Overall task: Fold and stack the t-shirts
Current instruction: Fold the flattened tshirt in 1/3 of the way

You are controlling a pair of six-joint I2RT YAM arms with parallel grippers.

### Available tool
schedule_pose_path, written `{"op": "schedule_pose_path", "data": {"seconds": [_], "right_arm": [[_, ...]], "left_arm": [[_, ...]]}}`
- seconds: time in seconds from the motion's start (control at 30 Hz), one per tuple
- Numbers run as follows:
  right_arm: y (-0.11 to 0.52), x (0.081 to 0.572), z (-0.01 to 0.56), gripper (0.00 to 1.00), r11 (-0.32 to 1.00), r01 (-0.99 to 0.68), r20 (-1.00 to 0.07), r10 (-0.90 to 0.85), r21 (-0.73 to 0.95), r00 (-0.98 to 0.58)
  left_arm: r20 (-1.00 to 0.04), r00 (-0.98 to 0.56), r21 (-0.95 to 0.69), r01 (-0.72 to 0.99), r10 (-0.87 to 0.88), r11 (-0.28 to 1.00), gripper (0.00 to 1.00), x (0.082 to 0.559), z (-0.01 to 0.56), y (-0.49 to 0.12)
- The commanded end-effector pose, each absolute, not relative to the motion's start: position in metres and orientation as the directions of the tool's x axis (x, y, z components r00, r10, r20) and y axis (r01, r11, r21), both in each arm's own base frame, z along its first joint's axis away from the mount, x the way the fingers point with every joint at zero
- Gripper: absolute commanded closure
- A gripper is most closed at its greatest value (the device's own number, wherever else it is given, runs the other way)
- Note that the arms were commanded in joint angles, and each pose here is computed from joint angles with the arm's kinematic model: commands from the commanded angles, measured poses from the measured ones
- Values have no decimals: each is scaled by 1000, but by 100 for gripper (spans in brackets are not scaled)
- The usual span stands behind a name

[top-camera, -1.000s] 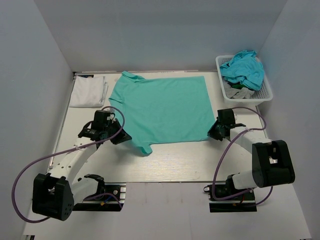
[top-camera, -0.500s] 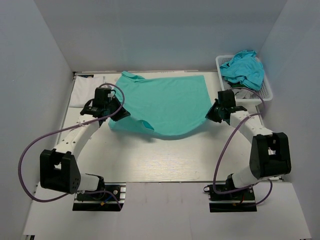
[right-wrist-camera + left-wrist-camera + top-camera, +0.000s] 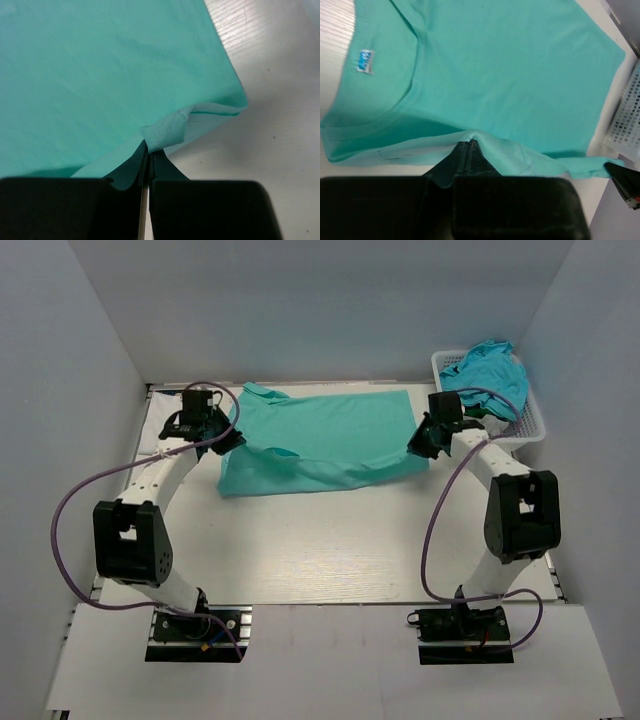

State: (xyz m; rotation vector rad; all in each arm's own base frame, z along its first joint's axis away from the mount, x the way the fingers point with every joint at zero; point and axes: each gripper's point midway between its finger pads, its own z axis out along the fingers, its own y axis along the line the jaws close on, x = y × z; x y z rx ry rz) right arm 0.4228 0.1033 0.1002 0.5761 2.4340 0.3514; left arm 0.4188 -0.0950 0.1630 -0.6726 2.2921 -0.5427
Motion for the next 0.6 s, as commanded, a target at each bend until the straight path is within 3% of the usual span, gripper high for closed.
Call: {"op": "schedule_pose_path", "data": {"seconds": [0.0, 0.17, 0.33, 0.37, 0.4, 0.43, 0.47, 0.53, 0.57], "right_arm": [[96, 440, 107, 100, 872, 339, -517, 485, 354, -705], [89, 463, 106, 100, 870, 375, -526, 492, 320, -693], [93, 496, 100, 95, 865, 394, -506, 502, 311, -702], [96, 497, 92, 91, 864, 395, -484, 502, 311, -717], [101, 508, 101, 75, 877, 348, -510, 477, 332, -716], [105, 515, 102, 71, 882, 326, -520, 466, 341, -716], [108, 524, 112, 67, 883, 298, -549, 460, 363, -698], [113, 533, 120, 51, 901, 230, -610, 420, 368, -672], [119, 528, 117, 48, 902, 198, -599, 407, 384, -689]], "left_arm": [[-563, -567, -544, -294, -601, 786, 100, 443, 187, -79], [-589, -574, -549, -233, -569, 803, 100, 468, 179, -78], [-544, -608, -516, -301, -578, 802, 100, 496, 141, -69], [-541, -605, -514, -312, -584, 799, 93, 505, 144, -64], [-531, -614, -508, -321, -584, 799, 74, 511, 140, -64], [-514, -623, -510, -331, -590, 794, 54, 517, 136, -61], [-492, -642, -515, -330, -588, 791, 20, 529, 132, -65], [-496, -627, -535, -324, -601, 780, 0, 547, 143, -62], [-505, -620, -540, -316, -601, 780, 0, 554, 144, -62]]}}
